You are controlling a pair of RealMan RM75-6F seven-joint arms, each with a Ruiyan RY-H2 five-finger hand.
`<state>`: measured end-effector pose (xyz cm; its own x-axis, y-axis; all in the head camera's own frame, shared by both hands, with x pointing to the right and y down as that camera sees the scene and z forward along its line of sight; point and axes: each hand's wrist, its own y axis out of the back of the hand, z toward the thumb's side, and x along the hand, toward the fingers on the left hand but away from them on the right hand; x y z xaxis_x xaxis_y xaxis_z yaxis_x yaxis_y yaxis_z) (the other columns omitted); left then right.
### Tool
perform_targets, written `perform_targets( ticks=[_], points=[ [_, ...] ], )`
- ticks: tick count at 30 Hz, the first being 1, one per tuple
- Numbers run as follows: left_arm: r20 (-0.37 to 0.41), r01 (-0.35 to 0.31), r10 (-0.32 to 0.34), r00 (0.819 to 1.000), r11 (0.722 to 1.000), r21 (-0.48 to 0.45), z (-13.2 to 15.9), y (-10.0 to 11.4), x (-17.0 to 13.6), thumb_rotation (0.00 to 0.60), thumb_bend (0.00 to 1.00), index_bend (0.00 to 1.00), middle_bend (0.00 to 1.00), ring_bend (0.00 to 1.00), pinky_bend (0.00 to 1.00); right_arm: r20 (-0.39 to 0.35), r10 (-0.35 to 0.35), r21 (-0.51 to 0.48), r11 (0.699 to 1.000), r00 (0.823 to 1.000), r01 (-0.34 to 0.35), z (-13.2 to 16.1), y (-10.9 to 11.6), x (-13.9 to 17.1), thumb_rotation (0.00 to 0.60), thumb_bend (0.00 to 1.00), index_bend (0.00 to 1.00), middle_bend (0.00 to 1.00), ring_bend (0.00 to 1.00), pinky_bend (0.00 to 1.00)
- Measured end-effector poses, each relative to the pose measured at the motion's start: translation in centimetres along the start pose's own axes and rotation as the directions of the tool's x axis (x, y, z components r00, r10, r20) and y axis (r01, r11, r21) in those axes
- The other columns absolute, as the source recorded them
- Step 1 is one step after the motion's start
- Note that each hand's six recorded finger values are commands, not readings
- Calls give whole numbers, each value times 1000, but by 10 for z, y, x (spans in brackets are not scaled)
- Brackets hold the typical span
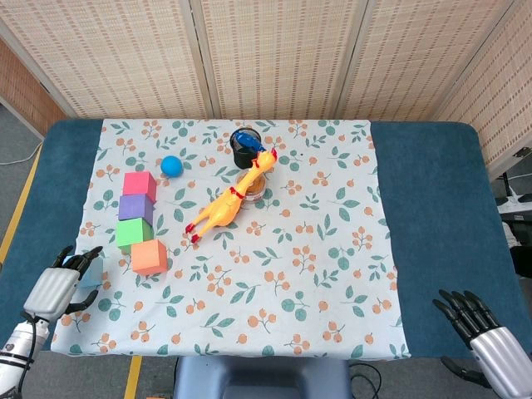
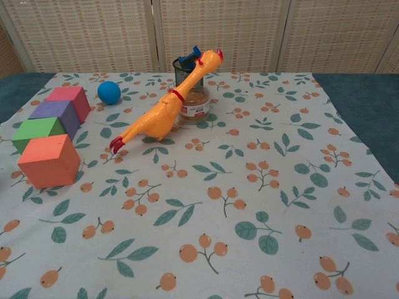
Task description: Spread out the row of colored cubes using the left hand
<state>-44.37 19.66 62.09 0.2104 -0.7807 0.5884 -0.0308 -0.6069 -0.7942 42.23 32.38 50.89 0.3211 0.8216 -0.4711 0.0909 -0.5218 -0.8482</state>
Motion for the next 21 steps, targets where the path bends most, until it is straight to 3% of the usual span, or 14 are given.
perform_targets(
  ticks=[3,6,14,21],
  points=[
    [73,-2,2,997,1000,-4,20,0,10,600,402,0,159,245,15,-4,1,-2,1000,1000,-1,1,0,0,600,113,0,0,0,0],
    [90,32,-34,995,999,17,29,-5,19,600,401,0,151,245,15,-4,-5,-4,1000,1000,5,1,2,1,600,113,0,0,0,0],
    [14,118,-119,993,990,84,30,-20,41,600,396,0,138,262,19,-10,-21,-5,1000,1000,21,2,6,5,600,113,0,0,0,0],
    [22,135,-137,990,988,78,41,-25,48,600,393,0,130,318,27,-8,-16,-8,1000,1000,16,1,5,3,600,114,0,0,0,0]
  ],
)
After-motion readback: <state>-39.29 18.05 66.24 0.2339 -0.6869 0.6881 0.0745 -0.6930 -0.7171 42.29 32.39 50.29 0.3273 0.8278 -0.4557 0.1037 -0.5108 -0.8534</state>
